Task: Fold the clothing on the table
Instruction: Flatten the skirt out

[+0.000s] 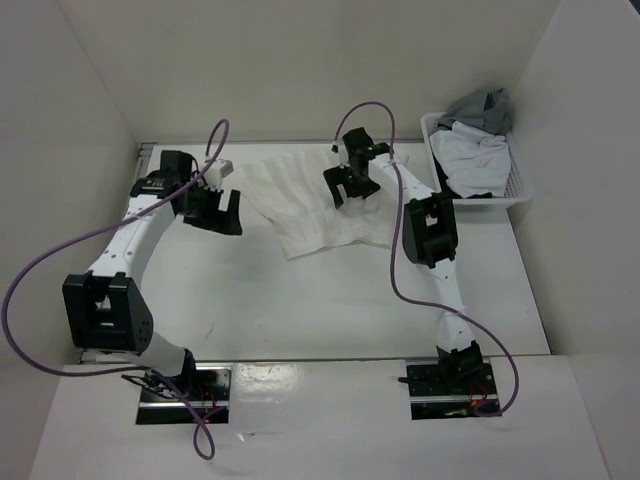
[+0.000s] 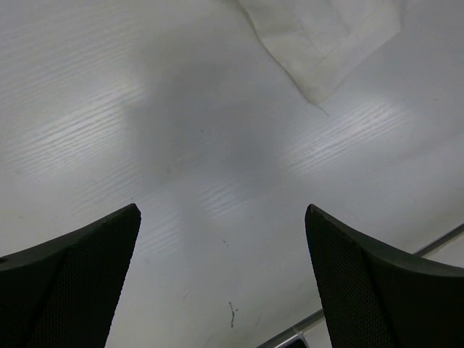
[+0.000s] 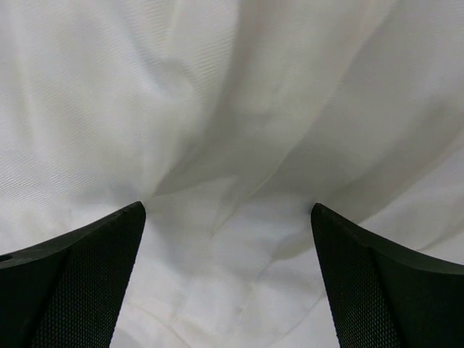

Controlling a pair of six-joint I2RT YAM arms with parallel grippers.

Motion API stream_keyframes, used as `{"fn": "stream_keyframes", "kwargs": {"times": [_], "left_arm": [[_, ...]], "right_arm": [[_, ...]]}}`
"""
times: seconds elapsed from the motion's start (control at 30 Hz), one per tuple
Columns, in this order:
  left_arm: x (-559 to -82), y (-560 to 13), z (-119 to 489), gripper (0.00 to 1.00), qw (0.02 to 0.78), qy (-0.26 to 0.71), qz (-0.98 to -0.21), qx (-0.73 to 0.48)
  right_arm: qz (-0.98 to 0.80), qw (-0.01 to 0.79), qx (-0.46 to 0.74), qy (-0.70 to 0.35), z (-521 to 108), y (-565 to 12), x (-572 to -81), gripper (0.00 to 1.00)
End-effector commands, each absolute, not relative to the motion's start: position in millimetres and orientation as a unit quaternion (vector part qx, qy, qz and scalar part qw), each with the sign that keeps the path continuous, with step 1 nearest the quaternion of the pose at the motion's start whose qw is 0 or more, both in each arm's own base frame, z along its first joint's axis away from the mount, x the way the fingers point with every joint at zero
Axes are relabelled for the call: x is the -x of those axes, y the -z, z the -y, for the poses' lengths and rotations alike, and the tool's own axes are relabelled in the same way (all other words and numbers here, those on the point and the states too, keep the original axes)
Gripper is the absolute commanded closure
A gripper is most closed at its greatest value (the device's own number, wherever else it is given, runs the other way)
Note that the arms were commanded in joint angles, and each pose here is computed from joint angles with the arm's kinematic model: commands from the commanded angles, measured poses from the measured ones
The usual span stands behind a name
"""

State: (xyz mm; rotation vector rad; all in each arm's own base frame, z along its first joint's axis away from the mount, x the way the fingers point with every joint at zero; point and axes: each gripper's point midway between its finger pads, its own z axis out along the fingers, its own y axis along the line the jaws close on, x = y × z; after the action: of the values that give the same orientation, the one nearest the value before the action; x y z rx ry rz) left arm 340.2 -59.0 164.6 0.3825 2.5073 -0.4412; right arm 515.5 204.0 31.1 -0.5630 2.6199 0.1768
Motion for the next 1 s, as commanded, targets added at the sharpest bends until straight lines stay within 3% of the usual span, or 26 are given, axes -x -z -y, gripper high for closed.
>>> {"fn": "stream_keyframes", "kwargs": {"times": [0.0, 0.13, 0.3, 0.47, 0.73, 0.97], "left_arm": [[-359.4, -172.5, 82.4, 0.00, 0.300, 0.175, -0.925, -0.152], [-367.0, -160.0, 109.5, 0.00, 0.291, 0.211, -0.922, -0.142], [-367.3, -148.2, 141.0, 0.00, 0.266, 0.311, -0.909, -0.079], [-364.7, -102.8, 164.2, 0.17, 0.182, 0.342, -0.922, -0.018], [-352.5, -48.1, 181.6, 0.20, 0.103, 0.299, -0.948, 0.045], [-337.3, -15.8, 199.1, 0.39, 0.048, 0.283, -0.956, 0.058]], "right_arm": [[-0.912, 0.315, 0.230, -0.126, -234.0, -135.4, -518.2, 0.01], [-0.892, 0.355, 0.246, -0.132, -225.7, -192.3, -505.1, 0.01], [-0.878, 0.410, 0.216, -0.116, -169.1, -247.6, -482.4, 0.01], [-0.885, 0.425, 0.163, -0.092, -93.1, -248.0, -459.4, 0.01], [-0.889, 0.442, 0.101, -0.071, -26.7, -254.4, -430.0, 0.01], [-0.887, 0.450, 0.078, -0.066, -4.5, -259.6, -412.0, 0.01]]}}
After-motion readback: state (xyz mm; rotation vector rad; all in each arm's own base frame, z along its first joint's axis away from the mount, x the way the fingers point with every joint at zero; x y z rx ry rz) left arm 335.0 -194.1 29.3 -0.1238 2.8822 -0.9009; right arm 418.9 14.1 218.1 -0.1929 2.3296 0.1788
